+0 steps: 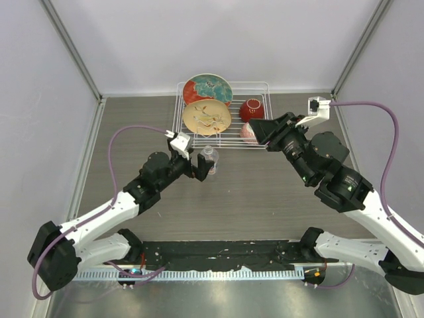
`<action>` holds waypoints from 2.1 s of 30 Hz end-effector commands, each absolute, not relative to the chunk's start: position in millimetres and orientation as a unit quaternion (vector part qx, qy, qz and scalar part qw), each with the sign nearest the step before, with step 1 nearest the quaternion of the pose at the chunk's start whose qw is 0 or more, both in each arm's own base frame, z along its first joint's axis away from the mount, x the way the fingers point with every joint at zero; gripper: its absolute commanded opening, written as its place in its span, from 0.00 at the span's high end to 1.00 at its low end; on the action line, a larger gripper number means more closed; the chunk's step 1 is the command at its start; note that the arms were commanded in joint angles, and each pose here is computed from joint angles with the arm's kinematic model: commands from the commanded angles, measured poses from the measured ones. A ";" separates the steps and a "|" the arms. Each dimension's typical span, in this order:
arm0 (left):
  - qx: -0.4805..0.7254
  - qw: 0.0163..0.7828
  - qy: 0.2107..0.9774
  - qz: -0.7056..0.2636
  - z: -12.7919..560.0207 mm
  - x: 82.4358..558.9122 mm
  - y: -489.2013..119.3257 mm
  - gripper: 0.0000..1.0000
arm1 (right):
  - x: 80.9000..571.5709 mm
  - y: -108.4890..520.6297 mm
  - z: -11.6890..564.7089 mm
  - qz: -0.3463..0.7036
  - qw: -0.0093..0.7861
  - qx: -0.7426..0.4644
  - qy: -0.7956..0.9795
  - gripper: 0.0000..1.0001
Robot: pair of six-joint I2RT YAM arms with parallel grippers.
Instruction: Screw on the bottle caps
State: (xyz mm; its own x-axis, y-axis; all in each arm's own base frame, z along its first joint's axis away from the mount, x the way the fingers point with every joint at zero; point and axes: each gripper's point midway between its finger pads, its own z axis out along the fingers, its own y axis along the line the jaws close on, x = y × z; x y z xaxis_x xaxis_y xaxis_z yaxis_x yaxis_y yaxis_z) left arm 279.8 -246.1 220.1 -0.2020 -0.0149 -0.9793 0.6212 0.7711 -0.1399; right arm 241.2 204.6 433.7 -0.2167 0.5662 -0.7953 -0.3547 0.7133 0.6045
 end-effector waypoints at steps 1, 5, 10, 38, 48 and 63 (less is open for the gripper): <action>0.210 0.616 0.688 -0.323 238.8 280.3 -265.8 0.01 | 241.3 197.9 450.3 0.366 0.639 0.076 0.673 0.89; 0.215 0.607 0.695 -0.320 227.2 285.4 -271.3 0.00 | 243.2 204.9 448.0 0.367 0.634 0.068 0.677 0.89; 0.210 0.607 0.705 -0.301 215.8 299.5 -274.2 0.00 | 242.4 203.2 447.7 0.363 0.637 0.063 0.677 0.90; 0.322 0.568 0.699 -0.293 167.2 313.2 -303.5 0.37 | 238.7 209.4 439.4 0.362 0.639 0.027 0.678 0.90; 0.484 0.391 0.733 -0.274 149.0 251.4 -300.7 1.00 | 236.5 204.4 455.8 0.364 0.644 0.031 0.673 0.90; 0.608 -0.006 0.775 -0.176 108.5 150.0 -281.9 1.00 | 222.5 184.4 458.0 0.370 0.639 0.053 0.672 0.90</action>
State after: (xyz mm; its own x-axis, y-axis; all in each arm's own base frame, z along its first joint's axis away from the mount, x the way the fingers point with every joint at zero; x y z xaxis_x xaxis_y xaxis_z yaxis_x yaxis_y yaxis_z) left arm 182.8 -304.1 112.2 -0.2437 0.8782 -0.4116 0.9664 0.1844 -0.1788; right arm 225.5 193.4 448.7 -0.1977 0.5210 -0.8303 -0.4100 0.7254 0.5528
